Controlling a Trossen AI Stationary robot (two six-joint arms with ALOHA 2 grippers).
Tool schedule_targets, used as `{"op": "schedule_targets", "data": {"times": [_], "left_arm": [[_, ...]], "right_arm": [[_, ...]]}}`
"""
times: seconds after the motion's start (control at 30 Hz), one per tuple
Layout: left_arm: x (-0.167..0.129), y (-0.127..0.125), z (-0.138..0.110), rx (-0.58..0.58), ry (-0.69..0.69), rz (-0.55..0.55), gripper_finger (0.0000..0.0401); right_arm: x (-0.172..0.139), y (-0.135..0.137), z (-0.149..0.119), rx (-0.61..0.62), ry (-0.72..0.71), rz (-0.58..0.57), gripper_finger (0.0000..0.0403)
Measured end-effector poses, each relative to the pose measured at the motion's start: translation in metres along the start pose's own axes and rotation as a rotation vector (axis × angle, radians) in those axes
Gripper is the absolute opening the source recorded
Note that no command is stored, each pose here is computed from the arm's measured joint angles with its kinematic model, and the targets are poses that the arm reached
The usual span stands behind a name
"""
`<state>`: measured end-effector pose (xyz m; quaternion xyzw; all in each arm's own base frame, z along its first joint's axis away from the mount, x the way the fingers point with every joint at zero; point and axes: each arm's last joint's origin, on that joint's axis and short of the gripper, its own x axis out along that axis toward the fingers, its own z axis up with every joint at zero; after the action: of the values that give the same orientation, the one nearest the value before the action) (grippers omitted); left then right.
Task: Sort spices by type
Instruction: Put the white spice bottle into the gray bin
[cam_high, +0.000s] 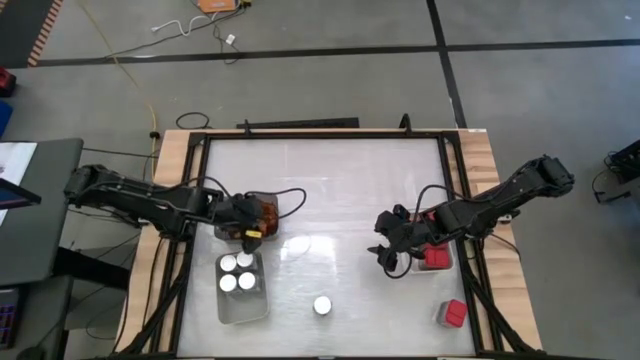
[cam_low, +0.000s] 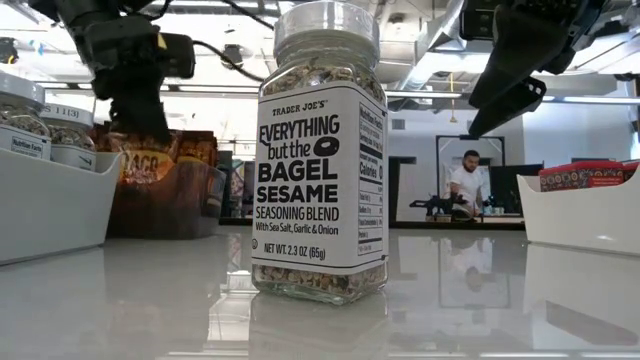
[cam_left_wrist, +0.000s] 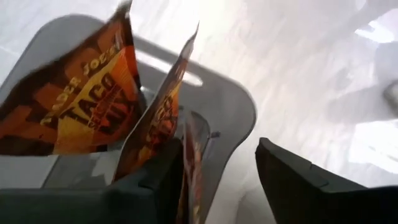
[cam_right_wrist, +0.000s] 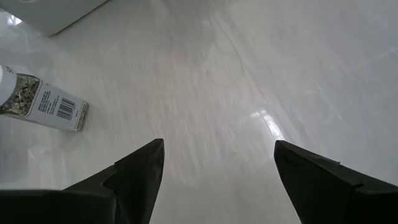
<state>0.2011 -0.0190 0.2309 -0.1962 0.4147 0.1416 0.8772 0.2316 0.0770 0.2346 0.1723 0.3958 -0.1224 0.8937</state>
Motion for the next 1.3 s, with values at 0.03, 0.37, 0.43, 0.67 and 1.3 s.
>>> {"op": "schedule_targets", "data": {"times": [0.03, 0.37, 0.43, 0.67, 1.3], "left_arm": [[-0.002, -0.001, 0.003, -0.002, -0.010, -0.006, 0.0191], [-0.047, -0.034, 0.051, 0.130, -0.181, 0.007, 0.0192], [-0.051, -0.046, 0.062, 0.161, -0.194, 0.013, 0.0192], [-0.030, -0.094, 0.093, 0.299, -0.160, -0.012, 0.0192], [0.076, -0.160, 0.125, 0.171, -0.083, -0.146, 0.0192]], "right_arm": [[0.000, 0.000, 0.000, 0.000, 0.000, 0.000, 0.0329], [0.000, 0.000, -0.001, -0.021, 0.004, -0.001, 0.0329], [-0.001, 0.001, -0.001, -0.025, 0.007, -0.001, 0.0329], [-0.001, 0.000, -0.005, -0.042, 0.033, -0.014, 0.0329], [-0.008, 0.015, -0.020, -0.087, 0.062, 0.032, 0.0329]]}}
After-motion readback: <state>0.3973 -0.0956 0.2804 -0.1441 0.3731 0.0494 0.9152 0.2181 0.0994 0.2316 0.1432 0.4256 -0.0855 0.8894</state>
